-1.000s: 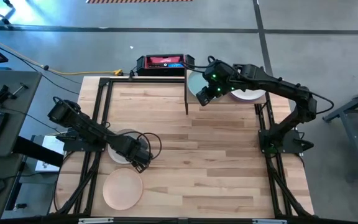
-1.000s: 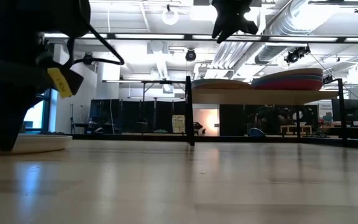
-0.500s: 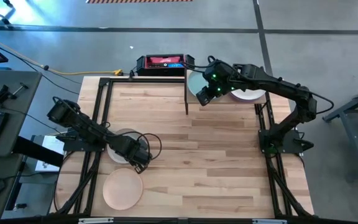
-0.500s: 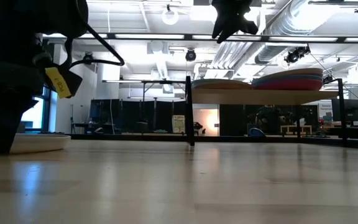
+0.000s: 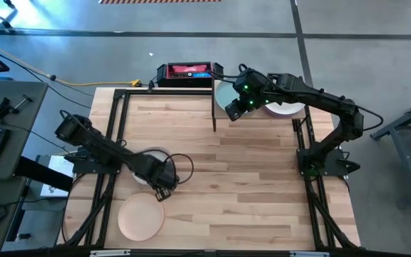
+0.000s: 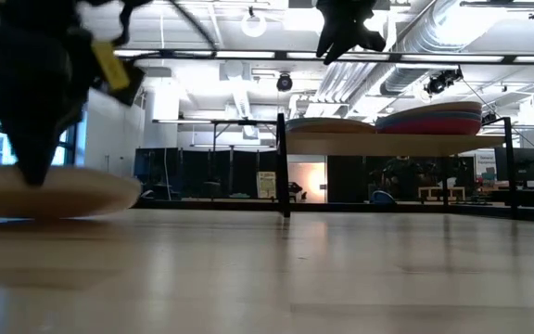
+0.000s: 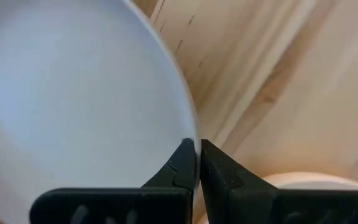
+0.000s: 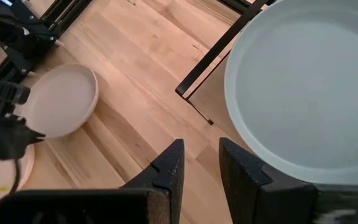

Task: Place and stack plates onto a shelf
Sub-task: Stack the gray plate on top of the light blue plate on the shelf

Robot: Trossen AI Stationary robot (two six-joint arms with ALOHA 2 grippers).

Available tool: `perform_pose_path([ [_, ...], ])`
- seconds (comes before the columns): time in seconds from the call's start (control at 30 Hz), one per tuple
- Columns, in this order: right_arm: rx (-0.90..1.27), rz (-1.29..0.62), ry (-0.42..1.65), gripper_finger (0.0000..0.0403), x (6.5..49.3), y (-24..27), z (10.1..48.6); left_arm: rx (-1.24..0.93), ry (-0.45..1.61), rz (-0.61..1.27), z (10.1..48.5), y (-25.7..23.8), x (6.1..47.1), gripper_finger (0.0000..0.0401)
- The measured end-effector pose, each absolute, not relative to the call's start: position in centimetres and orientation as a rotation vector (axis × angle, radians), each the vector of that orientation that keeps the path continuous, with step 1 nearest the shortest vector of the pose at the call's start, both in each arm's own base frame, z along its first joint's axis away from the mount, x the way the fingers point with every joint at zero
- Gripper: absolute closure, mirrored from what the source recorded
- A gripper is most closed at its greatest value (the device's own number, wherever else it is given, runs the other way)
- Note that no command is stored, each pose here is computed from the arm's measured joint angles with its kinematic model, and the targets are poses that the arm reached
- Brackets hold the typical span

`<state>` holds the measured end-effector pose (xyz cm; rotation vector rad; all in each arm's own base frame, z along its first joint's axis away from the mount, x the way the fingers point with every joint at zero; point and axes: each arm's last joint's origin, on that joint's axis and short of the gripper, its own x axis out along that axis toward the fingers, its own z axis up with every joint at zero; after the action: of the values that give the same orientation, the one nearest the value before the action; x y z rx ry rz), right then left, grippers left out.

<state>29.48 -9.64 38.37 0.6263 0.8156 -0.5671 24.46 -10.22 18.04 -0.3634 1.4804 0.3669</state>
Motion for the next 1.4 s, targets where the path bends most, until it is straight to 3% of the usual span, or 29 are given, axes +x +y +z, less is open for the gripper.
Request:
perform_pose_path([
  [0.57, 0.75, -0.641, 0.78, 0.0323, 29.3, -10.5, 38.3, 0.345, 1.382, 0.037, 24.8, -9.6, 27.0, 0.04],
  [0.97, 0.796, -0.606, 0.825, 0.0323, 30.6, -9.6, 37.2, 0.823, 1.264, -0.002, 28.0, -8.2, 28.6, 0.04],
  [1.4, 0.773, -0.547, 0.807, 0.0323, 32.9, -7.6, 36.4, 0.989, 1.237, -0.055, 28.9, -7.7, 29.2, 0.04],
])
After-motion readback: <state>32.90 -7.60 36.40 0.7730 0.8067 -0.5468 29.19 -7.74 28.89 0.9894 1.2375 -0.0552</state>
